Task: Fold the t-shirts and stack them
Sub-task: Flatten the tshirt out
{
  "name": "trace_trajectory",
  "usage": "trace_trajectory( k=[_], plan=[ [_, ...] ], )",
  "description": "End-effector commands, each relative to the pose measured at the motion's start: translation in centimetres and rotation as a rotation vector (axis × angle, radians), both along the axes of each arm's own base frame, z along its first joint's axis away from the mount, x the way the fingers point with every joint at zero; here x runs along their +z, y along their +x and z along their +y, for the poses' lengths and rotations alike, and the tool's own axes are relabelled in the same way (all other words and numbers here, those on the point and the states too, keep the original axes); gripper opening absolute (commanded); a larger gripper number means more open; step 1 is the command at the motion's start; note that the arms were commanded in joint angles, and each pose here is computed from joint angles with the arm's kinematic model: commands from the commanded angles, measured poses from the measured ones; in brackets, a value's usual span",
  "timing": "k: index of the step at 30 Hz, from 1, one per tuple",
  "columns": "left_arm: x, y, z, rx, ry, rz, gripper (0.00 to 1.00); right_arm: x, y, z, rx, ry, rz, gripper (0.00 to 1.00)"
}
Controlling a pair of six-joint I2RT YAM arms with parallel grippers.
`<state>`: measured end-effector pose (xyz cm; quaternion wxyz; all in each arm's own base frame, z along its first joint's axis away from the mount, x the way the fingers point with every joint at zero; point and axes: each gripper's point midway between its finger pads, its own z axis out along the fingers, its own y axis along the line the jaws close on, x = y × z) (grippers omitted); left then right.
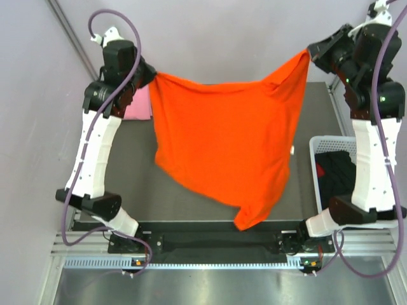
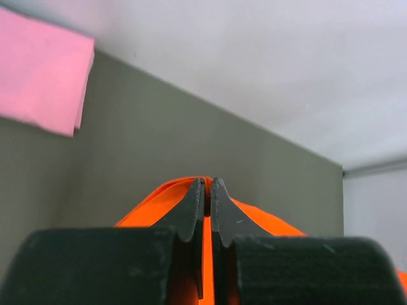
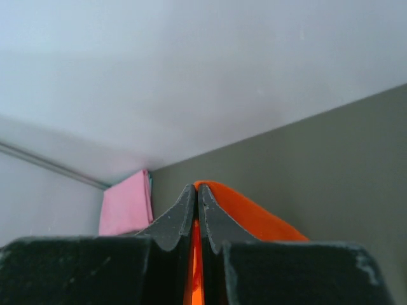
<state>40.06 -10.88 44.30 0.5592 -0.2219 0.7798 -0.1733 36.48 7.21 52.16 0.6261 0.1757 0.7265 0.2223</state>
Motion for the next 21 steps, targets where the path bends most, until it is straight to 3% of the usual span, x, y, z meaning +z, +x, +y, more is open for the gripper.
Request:
trace_trajectory(
  k=[1, 6, 9, 10, 12, 13, 14, 21],
  plan=[
    [8.0, 0.6, 2.6, 0.053, -0.036, -0.223, 0.0, 7.1, -0.3, -2.0, -0.029, 0.022, -0.219, 0.0],
    [8.3, 0.1, 3.2, 0.044, -0.055, -0.232, 0.0, 8.1, -1.2, -4.4, -0.041, 0.041, -0.254, 0.0],
    [8.6, -2.6, 2.3, -0.033, -0.095, -0.252, 0.0, 8.1, -4.6, -4.4, -0.024, 0.019, -0.255, 0.0],
    [10.0, -5.1, 2.4, -0.051, -0.126, -0.296, 0.0, 7.5, -5.6, -4.1, -0.008, 0.009, -0.238, 0.0],
    [9.1, -6.7, 2.3, -0.069, -0.156, -0.285, 0.0, 7.4, -10.2, -3.9, -0.008, -0.025, -0.243, 0.0],
    [10.6, -9.3, 2.9, -0.069, -0.18, -0.337, 0.0, 6.3, -11.0, -4.4, -0.035, -0.031, -0.22, 0.0],
    [10.1, -10.1, 3.1, -0.065, -0.184, -0.332, 0.0, 7.2, -15.0, -4.4, -0.052, -0.04, -0.281, 0.0],
    [14.4, -20.4, 4.6, -0.108, -0.283, -0.474, 0.0, 7.9, -27.2, -6.8, -0.23, -0.032, -0.418, 0.0]
  ],
)
